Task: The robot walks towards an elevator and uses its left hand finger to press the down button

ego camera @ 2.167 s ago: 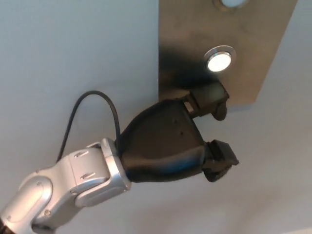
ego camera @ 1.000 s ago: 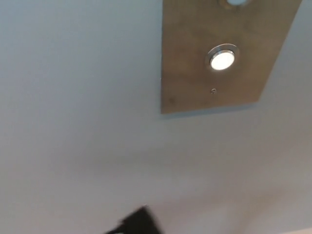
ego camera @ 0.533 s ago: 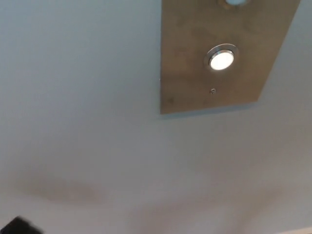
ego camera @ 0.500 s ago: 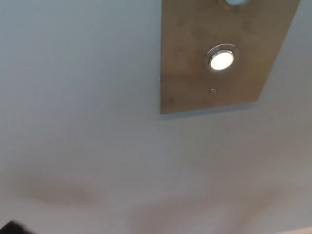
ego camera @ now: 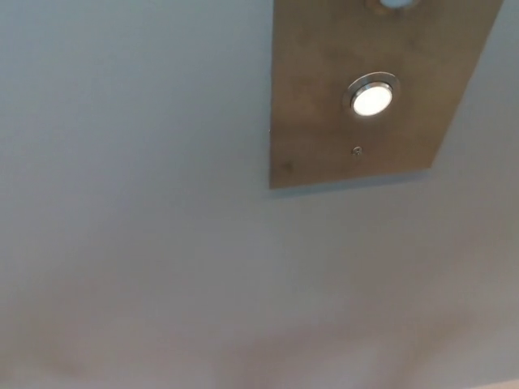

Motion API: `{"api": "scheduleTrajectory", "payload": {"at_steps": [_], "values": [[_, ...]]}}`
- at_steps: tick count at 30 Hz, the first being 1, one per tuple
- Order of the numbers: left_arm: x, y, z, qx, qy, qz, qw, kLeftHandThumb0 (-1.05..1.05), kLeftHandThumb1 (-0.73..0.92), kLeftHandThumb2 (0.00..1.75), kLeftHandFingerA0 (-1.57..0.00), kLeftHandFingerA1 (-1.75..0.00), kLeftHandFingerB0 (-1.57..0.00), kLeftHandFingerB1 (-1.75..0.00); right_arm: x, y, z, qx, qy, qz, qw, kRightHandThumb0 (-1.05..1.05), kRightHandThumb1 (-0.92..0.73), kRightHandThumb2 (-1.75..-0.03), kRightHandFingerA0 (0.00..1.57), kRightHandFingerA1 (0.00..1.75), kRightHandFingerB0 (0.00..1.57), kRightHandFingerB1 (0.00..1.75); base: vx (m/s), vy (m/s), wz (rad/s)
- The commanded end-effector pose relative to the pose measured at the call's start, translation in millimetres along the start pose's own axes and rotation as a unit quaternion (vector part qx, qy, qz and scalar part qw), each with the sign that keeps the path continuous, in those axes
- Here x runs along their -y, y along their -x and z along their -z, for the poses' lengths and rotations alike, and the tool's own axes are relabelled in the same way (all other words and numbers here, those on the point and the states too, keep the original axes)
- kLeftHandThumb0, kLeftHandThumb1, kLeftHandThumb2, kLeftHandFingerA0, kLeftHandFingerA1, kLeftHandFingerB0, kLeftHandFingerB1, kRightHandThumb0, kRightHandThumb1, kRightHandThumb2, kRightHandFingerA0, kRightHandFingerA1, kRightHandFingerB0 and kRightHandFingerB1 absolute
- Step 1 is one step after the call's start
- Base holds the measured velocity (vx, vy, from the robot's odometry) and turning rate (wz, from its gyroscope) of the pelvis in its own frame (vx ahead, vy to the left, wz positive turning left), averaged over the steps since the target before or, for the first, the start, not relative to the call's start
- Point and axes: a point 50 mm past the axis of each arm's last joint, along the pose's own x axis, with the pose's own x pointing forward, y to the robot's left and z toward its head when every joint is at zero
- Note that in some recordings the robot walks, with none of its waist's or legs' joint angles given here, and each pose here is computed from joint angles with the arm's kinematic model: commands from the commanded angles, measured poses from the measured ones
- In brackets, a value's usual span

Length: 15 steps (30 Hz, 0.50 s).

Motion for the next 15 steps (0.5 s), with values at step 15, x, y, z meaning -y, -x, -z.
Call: {"api": "scheduleTrajectory", "payload": {"at_steps": [15], "values": [[79.7,0.5,-4.3,-0.323,0.293,0.128,0.891,-0.51,0.66,0.60,-0.64,-0.60,-0.54,-0.44,27.9,-6.1,1.9,-0.031,0.025,0.047,0.998,-0.45,-0.57,-0.58,0.43,0.40,0.45,0.34,0.00,0.000,0.00]]}}
